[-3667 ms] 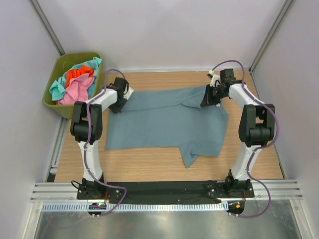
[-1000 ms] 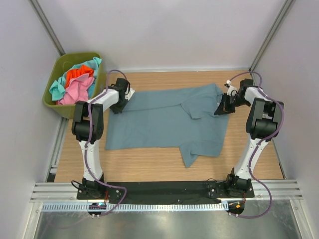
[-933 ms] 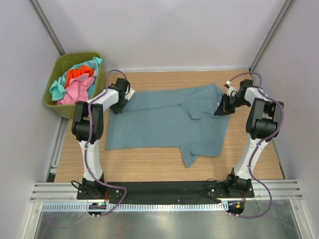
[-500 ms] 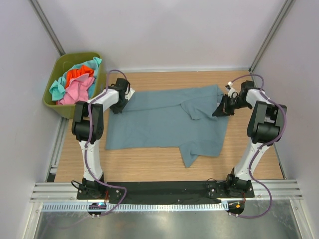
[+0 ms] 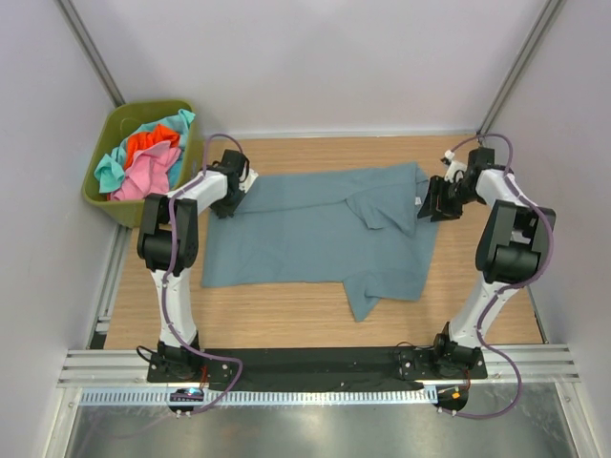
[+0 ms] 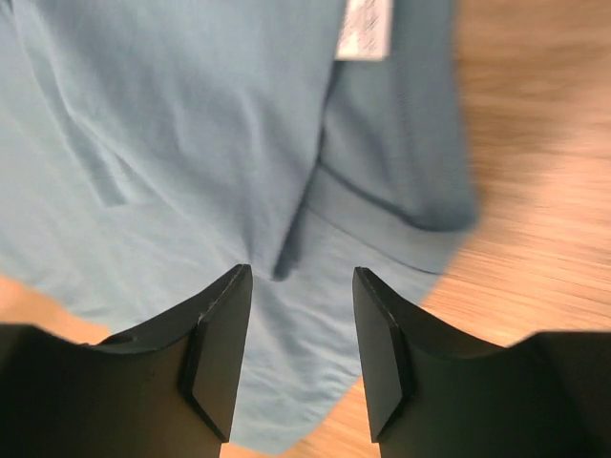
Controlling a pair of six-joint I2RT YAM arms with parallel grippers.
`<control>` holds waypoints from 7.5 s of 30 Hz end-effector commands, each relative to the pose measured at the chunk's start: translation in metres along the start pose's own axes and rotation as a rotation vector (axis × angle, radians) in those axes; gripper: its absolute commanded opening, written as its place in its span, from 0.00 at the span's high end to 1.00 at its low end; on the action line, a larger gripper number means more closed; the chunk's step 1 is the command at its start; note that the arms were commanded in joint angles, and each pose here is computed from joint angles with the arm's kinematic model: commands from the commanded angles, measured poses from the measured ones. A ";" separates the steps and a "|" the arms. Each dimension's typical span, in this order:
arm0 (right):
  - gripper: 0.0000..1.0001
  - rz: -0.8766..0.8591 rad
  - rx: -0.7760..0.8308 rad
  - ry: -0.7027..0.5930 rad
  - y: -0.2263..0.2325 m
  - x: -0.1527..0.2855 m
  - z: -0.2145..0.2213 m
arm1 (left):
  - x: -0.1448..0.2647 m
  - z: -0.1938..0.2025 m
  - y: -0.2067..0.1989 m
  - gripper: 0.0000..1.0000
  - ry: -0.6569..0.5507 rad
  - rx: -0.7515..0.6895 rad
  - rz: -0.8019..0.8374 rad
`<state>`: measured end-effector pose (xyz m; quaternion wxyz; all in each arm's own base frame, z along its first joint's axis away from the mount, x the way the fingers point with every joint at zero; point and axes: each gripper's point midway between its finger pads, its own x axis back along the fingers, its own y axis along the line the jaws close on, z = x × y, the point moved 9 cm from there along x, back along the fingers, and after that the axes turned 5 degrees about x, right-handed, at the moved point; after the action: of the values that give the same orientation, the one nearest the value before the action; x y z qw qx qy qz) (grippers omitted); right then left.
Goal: Fold and stack the t-shirts
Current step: Fold the tshirt
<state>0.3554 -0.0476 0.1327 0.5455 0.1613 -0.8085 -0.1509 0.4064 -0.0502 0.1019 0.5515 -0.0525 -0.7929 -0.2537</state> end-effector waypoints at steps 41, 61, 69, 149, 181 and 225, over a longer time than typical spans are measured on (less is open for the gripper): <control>0.62 -0.016 0.689 0.131 0.141 -0.073 -0.013 | 0.011 -0.012 0.005 1.00 -0.062 0.015 -0.025; 0.98 -0.004 0.698 0.151 0.152 -0.071 -0.012 | 0.011 -0.012 0.005 1.00 -0.062 0.020 -0.025; 0.99 -0.151 0.695 0.118 0.172 -0.050 -0.012 | 0.010 -0.011 0.004 1.00 -0.057 0.022 -0.025; 0.41 0.322 0.394 -0.351 0.002 -0.024 -0.193 | 0.089 -0.178 0.031 0.08 -0.505 0.263 -0.081; 0.55 -0.376 0.555 0.446 0.093 0.073 0.092 | 0.066 -0.024 0.003 0.14 -0.106 0.280 0.113; 0.58 0.059 0.623 0.322 0.070 -0.008 0.065 | 0.033 -0.023 -0.005 0.14 -0.017 0.273 0.120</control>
<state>0.2737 0.0229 0.1050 0.6480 0.3382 -0.6714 0.1221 0.4114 -0.0713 0.1321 0.5657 -0.0285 -0.8163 -0.1130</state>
